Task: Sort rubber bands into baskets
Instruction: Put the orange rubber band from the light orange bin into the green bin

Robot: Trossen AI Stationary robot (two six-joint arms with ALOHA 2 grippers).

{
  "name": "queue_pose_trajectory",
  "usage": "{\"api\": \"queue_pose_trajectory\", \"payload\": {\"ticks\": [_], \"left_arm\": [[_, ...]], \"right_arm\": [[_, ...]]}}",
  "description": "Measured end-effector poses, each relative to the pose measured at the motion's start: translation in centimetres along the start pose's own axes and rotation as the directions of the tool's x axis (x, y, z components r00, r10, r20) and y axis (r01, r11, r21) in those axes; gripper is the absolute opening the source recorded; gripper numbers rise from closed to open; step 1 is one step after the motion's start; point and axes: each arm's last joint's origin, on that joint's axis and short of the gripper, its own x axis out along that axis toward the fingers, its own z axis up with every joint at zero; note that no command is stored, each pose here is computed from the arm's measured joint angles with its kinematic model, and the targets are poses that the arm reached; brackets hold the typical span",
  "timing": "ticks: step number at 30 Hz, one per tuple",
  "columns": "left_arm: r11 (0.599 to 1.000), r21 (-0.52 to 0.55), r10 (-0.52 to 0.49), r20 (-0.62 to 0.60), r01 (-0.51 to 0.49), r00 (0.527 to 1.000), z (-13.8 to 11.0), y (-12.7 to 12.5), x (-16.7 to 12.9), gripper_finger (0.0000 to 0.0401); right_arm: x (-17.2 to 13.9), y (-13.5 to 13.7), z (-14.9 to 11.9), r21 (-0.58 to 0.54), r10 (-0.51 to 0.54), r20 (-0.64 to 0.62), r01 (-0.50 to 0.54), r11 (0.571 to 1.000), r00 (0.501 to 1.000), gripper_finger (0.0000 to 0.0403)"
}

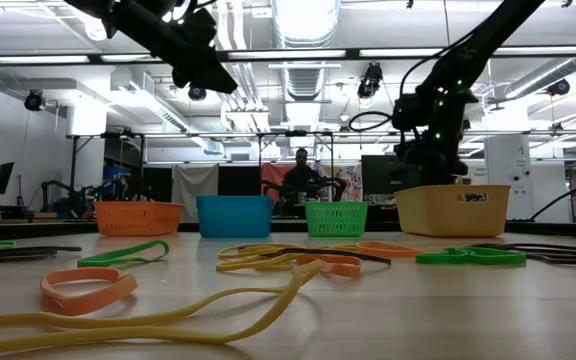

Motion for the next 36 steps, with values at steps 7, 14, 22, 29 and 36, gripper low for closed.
{"api": "queue_pose_trajectory", "payload": {"ticks": [7, 14, 22, 29, 36], "left_arm": [[1.000, -0.002, 0.000, 0.001, 0.000, 1.000, 0.0, 0.0, 0.0, 0.0137], [1.000, -0.004, 0.000, 0.001, 0.000, 1.000, 0.0, 0.0, 0.0, 0.0137], [1.000, -0.004, 0.000, 0.001, 0.000, 1.000, 0.0, 0.0, 0.0, 0.0137], [1.000, 0.001, 0.000, 0.001, 0.000, 1.000, 0.0, 0.0, 0.0, 0.0137], [1.000, 0.007, 0.000, 0.001, 0.000, 1.000, 0.0, 0.0, 0.0, 0.0137]], "right_arm": [[1.5, -0.4, -0.3, -0.131, -0.043, -0.080, 0.032, 0.991, 0.996, 0.0057], [1.9, -0.6, -0.3, -0.249, -0.082, -0.096, 0.056, 0.967, 0.992, 0.0129], [2.4, -0.7, -0.4, -0.362, -0.079, -0.115, 0.032, 0.932, 0.990, 0.0144], [3.2, -1.0, -0.4, -0.366, -0.077, -0.135, 0.022, 0.930, 0.988, 0.0139], [4.3, -1.0, -0.5, -0.367, -0.072, -0.167, 0.005, 0.930, 0.983, 0.0135]]}}
